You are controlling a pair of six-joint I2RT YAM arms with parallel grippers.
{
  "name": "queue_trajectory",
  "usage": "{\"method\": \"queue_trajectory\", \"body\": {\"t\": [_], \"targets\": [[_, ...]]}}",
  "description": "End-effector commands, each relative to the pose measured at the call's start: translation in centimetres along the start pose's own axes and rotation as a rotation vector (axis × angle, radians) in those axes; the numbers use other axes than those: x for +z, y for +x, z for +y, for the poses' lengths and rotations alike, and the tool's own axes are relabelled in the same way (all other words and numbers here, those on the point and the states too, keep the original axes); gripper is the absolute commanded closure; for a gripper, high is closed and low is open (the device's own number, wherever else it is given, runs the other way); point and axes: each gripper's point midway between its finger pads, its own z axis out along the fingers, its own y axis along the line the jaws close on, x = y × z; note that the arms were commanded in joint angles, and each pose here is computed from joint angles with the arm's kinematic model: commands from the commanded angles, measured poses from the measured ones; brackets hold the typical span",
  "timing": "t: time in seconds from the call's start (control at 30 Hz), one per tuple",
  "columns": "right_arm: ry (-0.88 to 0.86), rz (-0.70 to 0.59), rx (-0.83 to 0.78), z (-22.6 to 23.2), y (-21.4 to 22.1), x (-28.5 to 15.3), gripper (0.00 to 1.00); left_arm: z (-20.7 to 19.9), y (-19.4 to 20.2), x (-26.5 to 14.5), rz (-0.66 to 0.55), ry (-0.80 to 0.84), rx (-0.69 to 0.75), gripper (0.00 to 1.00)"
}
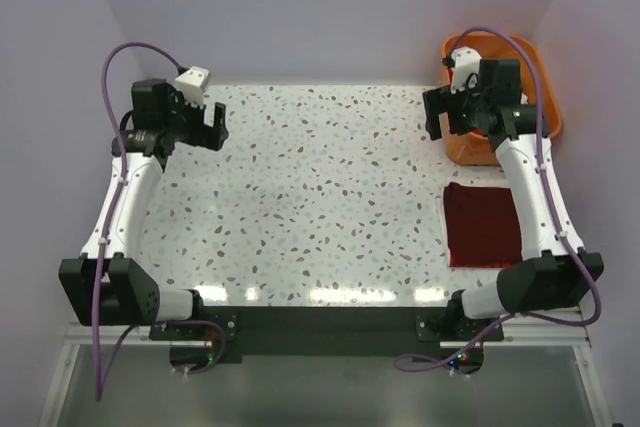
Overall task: Fold and stack the t-shirts
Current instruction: Grab the tshirt from the pile
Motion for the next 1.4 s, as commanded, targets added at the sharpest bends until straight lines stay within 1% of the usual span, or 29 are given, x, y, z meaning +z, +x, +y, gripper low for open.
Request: {"method": "queue_trajectory", "body": {"t": [0.0,0.03,0.07,0.1,0.13,0.17,0.2,0.23,0.3,0.33,0.4,0.43,0.47,0.53,0.57,0.6,0.7,0.73,0.77,0.87,0.97,1.1,1.3,1.33,1.37], "targets": [[0.130,-0.019,0.070,-3.7,-0.9,0.3,0.01,0.5,-2.3,0.0,-0.059,-0.019,0.019,0.00],[0.168,-0.015,0.114,-6.0,-1.2,0.6,0.01,0.6,-2.3,0.4,-0.052,-0.018,0.011,0.00],[0.169,0.002,0.153,-6.7,-1.0,0.8,0.01,0.6,-2.6,0.4,-0.055,-0.018,0.011,0.00],[0.171,0.044,0.187,-7.9,-0.4,2.6,0.01,0.6,-2.7,0.5,-0.054,-0.014,0.010,0.00],[0.215,0.008,0.223,-10.3,-1.7,1.8,0.01,0.6,-2.7,0.9,-0.047,-0.011,0.007,0.00],[0.230,0.018,0.253,-11.4,-1.7,2.4,0.01,0.6,-2.9,0.9,-0.049,-0.008,0.008,0.00],[0.255,0.019,0.268,-12.7,-1.8,2.8,0.01,0.7,-3.0,1.0,-0.051,-0.008,0.007,0.00],[0.281,0.027,0.284,-14.5,-2.0,4.2,0.01,0.7,-2.9,1.3,-0.043,-0.006,0.004,0.00],[0.325,0.049,0.296,-16.4,-1.9,5.5,0.01,0.8,-3.1,1.5,-0.046,-0.007,0.004,0.00],[0.341,0.061,0.306,-17.6,-2.1,7.5,0.01,0.8,-3.0,1.8,-0.038,-0.004,0.002,0.00],[0.389,0.082,0.331,-19.2,-1.6,9.1,0.01,1.0,-3.2,2.0,-0.035,-0.012,0.001,0.00],[0.417,0.058,0.333,-20.2,-2.4,9.4,0.01,1.1,-2.9,2.2,-0.023,-0.012,-0.002,0.00],[0.427,0.076,0.340,-20.9,-1.5,11.5,0.01,1.3,-3.0,2.2,-0.019,-0.022,-0.001,0.00],[0.452,0.053,0.342,-22.1,-2.1,12.4,0.01,1.7,-2.6,2.5,0.000,-0.037,-0.003,0.00],[0.457,0.071,0.346,-22.7,-1.2,14.4,0.02,2.0,-2.6,2.4,0.006,-0.055,-0.002,0.00],[0.475,0.048,0.347,-23.3,-1.8,14.6,0.04,2.2,-2.4,2.6,0.013,-0.061,0.001,0.00],[0.524,0.023,0.354,-24.9,-1.5,16.2,0.09,2.9,-2.1,2.8,0.037,-0.096,-0.002,0.00],[0.528,0.025,0.353,-25.0,-1.1,16.7,0.10,3.1,-1.9,2.8,0.045,-0.106,-0.004,0.00],[0.552,-0.004,0.349,-25.6,-1.5,17.0,0.12,3.4,-2.0,2.8,0.049,-0.121,-0.004,0.00],[0.564,0.000,0.338,-26.0,-0.7,18.1,0.16,3.8,-1.9,3.3,0.061,-0.133,-0.011,0.00],[0.555,0.032,0.340,-26.0,0.6,19.5,0.18,3.9,-2.0,3.9,0.072,-0.126,-0.021,0.00],[0.538,0.077,0.364,-25.8,2.6,20.9,0.18,4.0,-1.8,5.1,0.095,-0.116,-0.038,0.00],[0.517,0.143,0.406,-25.3,5.4,22.3,0.18,4.1,-2.2,5.6,0.107,-0.106,-0.048,0.00],[0.514,0.158,0.414,-25.2,6.0,22.5,0.19,4.0,-2.5,5.6,0.101,-0.103,-0.048,0.00],[0.511,0.165,0.418,-25.2,6.2,22.5,0.23,4.1,-2.5,5.6,0.102,-0.103,-0.047,0.00]]}}
